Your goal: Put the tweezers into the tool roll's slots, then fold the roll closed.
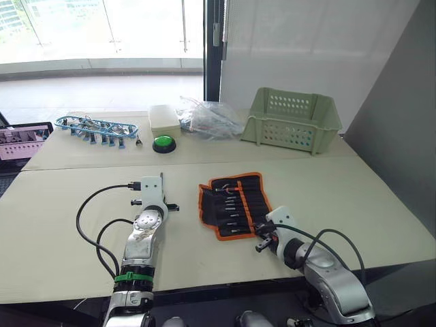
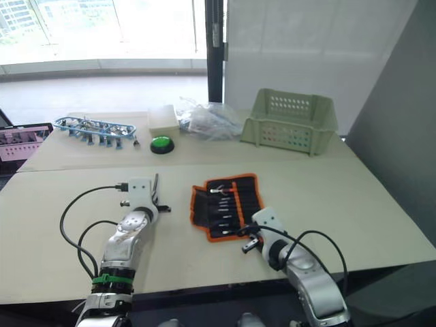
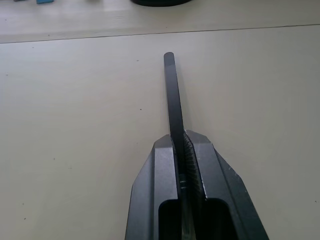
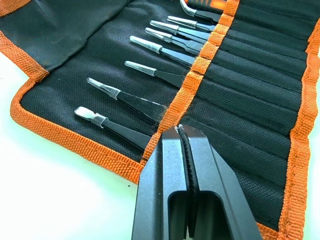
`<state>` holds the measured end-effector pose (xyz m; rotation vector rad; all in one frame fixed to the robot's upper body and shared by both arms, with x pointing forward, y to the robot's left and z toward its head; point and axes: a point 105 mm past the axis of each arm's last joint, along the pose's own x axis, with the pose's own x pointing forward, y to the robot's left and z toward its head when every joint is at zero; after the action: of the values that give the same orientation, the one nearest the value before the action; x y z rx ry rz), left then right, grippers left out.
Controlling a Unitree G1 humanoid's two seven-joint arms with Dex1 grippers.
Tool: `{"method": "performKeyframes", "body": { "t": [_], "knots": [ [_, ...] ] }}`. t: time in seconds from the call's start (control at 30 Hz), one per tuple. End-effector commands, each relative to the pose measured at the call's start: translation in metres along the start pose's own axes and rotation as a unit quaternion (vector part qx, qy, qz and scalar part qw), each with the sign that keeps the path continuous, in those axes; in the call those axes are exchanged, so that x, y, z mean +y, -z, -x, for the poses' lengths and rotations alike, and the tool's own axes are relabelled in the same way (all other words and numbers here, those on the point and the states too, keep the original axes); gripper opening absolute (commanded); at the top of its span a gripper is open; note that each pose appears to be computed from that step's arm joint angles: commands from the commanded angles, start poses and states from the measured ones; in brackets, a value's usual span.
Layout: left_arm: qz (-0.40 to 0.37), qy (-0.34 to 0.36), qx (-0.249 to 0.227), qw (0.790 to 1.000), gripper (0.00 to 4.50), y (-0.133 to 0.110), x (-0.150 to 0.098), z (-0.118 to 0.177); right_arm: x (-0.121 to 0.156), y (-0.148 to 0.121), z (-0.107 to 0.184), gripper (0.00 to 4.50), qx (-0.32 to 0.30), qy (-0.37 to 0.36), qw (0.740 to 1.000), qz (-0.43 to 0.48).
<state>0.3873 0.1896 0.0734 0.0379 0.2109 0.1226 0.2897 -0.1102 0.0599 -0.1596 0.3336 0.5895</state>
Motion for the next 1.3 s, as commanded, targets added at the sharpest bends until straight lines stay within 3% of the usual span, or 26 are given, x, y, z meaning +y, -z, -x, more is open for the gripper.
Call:
{"method": "performKeyframes", "body": {
  "t": [0.03, 0.4, 0.6, 0.73, 1.1, 1.2, 1.3],
  "knots": [
    [-0.014, 0.009, -0.033, 0.999, 0.02, -0.016, 0.0, 0.002, 0.009, 0.03, -0.003, 0.0, 0.058, -0.013, 0.998, -0.019],
    [-0.054, 0.056, -0.117, 0.99, 0.02, -0.053, 0.0, 0.02, 0.011, 0.03, -0.004, 0.0, 0.057, -0.018, 0.998, -0.019],
    [-0.105, 0.168, -0.175, 0.965, 0.02, -0.082, -0.011, 0.042, 0.013, 0.031, -0.004, 0.0, 0.058, -0.019, 0.998, -0.022],
    [-0.123, 0.28, -0.195, 0.932, 0.02, -0.094, -0.033, 0.062, 0.015, 0.032, -0.004, 0.0, 0.059, -0.02, 0.998, -0.024],
    [-0.098, 0.482, -0.168, 0.854, 0.02, -0.097, -0.063, 0.099, 0.017, 0.032, -0.003, 0.0, 0.057, -0.013, 0.998, -0.03],
    [-0.103, 0.538, -0.12, 0.828, 0.02, -0.084, -0.068, 0.11, 0.018, 0.034, -0.002, 0.0, 0.057, -0.007, 0.998, -0.035],
    [-0.128, 0.556, -0.083, 0.817, 0.02, -0.072, -0.068, 0.112, 0.018, 0.034, -0.002, 0.0, 0.057, -0.005, 0.998, -0.036]
  ]
}}
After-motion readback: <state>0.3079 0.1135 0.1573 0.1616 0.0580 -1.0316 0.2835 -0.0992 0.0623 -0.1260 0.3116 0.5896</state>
